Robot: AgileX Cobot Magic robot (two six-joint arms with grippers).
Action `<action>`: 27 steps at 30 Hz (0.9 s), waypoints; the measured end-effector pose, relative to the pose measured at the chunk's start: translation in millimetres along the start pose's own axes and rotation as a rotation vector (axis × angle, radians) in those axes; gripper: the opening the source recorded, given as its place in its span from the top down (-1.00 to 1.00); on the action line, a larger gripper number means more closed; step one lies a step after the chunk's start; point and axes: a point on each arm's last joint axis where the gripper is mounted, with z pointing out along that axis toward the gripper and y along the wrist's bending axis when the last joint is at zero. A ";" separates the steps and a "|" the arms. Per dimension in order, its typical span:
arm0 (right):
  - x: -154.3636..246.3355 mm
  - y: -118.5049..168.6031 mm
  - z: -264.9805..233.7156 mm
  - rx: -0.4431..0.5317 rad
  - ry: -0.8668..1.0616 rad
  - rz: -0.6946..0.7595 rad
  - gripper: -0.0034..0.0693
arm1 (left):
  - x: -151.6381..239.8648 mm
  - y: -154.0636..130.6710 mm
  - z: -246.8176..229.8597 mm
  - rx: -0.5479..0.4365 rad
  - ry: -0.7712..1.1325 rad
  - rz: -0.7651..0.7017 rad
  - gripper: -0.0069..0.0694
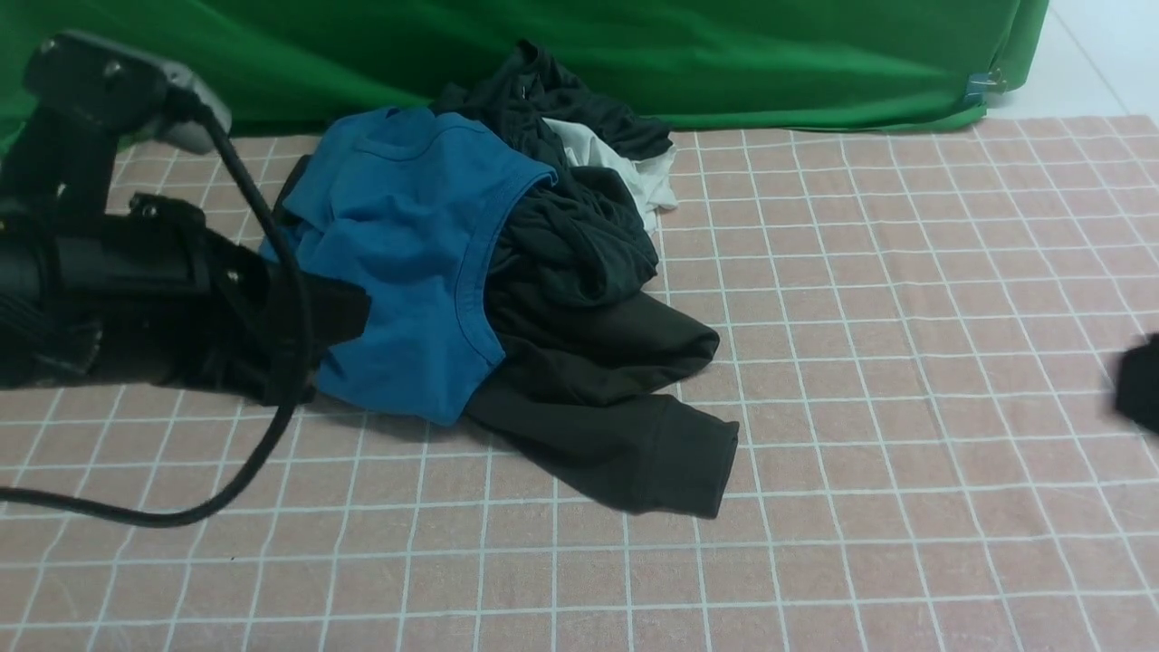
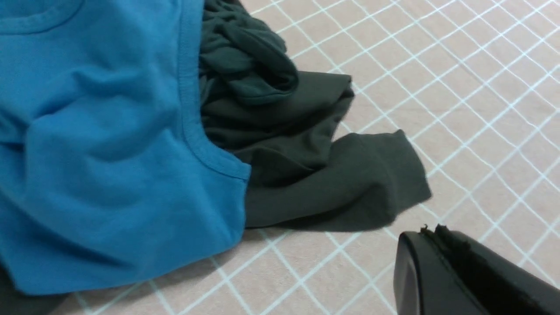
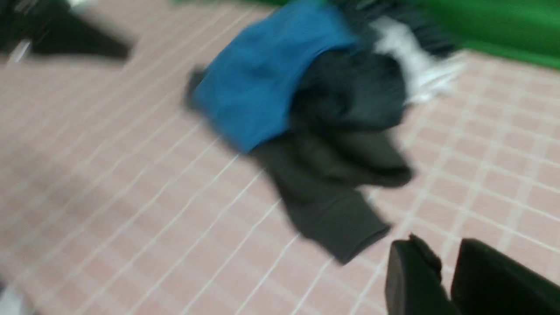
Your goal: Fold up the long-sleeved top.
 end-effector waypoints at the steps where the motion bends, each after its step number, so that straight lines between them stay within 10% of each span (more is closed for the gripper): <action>1: -2.0 2.8 2.5 -0.016 0.013 -0.027 0.42 | -0.2 -4.2 2.1 0.018 0.007 0.017 0.77; 8: -6.7 16.8 16.7 -0.075 0.058 -0.163 0.37 | -8.3 -27.2 19.6 0.039 -0.001 0.152 0.77; 16: -8.5 15.0 15.7 -0.051 0.047 -0.212 0.33 | -58.0 21.0 64.2 -0.106 -0.011 0.146 0.58; 27: -8.7 14.8 15.7 -0.049 0.045 -0.246 0.30 | -69.6 89.6 172.9 -0.182 0.093 0.176 -0.82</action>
